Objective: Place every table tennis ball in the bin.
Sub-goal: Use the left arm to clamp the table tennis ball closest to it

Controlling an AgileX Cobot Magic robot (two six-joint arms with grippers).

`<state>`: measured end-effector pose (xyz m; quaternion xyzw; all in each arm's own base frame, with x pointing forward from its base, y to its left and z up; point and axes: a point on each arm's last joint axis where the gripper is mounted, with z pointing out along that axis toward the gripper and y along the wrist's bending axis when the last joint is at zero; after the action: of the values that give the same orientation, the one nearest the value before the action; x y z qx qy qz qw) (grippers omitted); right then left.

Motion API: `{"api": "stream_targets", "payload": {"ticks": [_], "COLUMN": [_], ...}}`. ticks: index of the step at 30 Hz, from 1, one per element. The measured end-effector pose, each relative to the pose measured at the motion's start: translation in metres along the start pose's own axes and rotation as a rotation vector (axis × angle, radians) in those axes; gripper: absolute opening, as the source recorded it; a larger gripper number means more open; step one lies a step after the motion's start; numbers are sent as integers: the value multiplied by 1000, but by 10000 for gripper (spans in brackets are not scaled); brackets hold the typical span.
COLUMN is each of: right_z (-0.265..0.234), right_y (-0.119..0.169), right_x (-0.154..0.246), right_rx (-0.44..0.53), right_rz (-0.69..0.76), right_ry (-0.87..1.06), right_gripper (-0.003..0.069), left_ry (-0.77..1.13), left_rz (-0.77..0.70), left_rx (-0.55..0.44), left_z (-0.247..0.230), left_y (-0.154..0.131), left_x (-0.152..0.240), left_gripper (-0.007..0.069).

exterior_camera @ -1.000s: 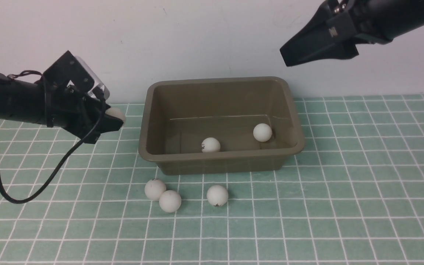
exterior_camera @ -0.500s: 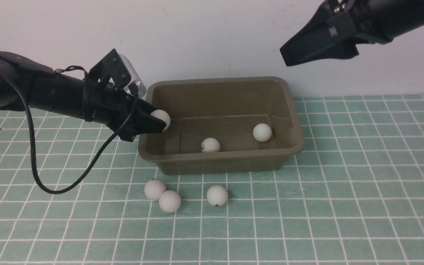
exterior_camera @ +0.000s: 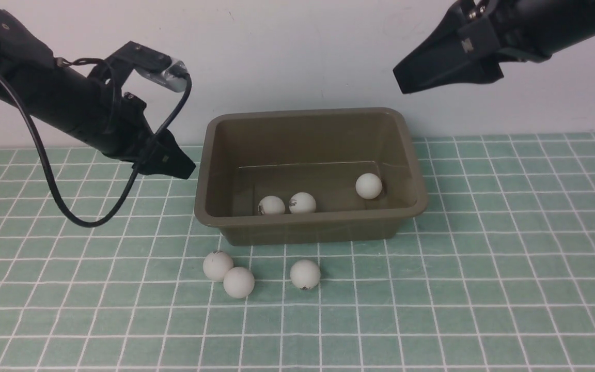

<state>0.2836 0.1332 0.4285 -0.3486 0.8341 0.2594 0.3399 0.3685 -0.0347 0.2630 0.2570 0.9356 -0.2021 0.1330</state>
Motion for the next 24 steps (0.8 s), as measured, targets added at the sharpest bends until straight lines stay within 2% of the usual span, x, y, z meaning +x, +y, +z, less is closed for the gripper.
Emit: {"api": "stream_targets", "payload": {"ticks": [5, 8, 11, 13, 15, 19, 24], "right_z": [0, 0, 0, 0, 0, 0, 0], "right_y": [-1, -1, -2, -2, -2, -2, -2], "right_x": [0, 1, 1, 1, 1, 1, 2], "right_rx": [7, 12, 18, 21, 24, 26, 27], "right_rz": [-3, -6, -10, -12, -13, -5, -6], "right_ry": [4, 8, 11, 14, 15, 16, 17], "right_gripper": [421, 421, 421, 421, 421, 421, 421], "left_ry": [74, 96, 74, 47, 10, -77, -112], "left_rz": [-16, 47, 216, 360, 440, 436, 422], "left_rx": [51, 95, 197, 215, 154, 17, -38], "left_z": [21, 32, 48, 62, 71, 74, 74], "left_y": [-4, -9, -24, -35, -38, -29, -24], "left_x": [18, 26, 31, 32, 30, 20, 16], "left_gripper": [342, 342, 342, 342, 342, 342, 342]}}
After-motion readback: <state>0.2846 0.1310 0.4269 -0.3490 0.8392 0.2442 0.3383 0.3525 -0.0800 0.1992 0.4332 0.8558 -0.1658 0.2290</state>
